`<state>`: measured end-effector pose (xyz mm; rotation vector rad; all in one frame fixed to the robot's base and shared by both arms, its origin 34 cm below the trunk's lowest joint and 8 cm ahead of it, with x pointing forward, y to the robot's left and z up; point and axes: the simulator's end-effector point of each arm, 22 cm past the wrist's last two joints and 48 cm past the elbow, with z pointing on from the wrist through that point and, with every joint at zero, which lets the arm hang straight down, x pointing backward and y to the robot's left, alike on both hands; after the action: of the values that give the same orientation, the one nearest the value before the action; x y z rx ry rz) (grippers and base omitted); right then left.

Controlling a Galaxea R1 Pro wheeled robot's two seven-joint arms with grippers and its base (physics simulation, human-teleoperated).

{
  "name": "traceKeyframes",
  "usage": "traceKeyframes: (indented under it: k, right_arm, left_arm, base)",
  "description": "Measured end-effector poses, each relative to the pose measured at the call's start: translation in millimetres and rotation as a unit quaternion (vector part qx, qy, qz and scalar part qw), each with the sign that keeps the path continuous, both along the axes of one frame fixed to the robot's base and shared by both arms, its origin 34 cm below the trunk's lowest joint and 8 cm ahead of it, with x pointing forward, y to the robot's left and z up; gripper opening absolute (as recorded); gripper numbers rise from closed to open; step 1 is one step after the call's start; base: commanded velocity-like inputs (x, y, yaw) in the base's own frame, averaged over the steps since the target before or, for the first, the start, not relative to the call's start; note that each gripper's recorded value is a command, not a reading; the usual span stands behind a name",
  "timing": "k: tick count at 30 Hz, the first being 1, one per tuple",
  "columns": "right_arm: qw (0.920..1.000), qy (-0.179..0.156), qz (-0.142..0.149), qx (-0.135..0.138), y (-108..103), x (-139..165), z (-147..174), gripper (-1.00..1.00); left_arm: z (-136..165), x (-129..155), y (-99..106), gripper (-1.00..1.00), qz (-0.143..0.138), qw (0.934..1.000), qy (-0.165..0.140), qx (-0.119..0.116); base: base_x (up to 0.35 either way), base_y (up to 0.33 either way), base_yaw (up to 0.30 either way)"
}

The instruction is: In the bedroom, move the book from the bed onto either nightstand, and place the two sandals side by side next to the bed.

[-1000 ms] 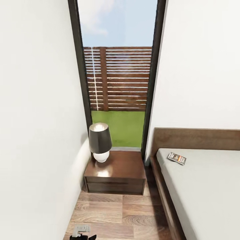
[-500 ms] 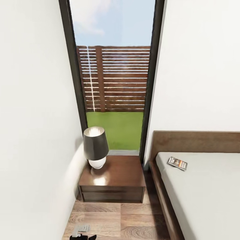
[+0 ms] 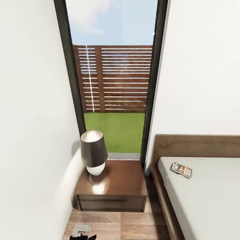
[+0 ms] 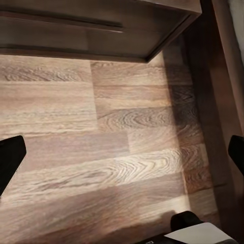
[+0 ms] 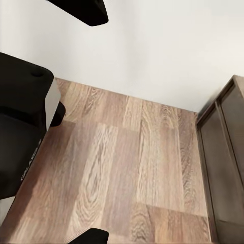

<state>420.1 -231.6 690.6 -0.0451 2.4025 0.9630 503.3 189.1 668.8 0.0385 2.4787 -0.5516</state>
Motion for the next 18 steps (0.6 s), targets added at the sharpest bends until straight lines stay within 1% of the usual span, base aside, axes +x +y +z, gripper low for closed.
traceKeyframes:
  k: [18]
  right_arm:
    - [1.0, -0.001, -0.002, -0.002, -3.5, 0.8, 0.2, 1.0]
  left_arm:
    - [-0.1, -0.2, 0.0, 1.0, 0.0, 1.0, 0.0, 0.0]
  base:
    - [0.259, 0.0, 0.0]
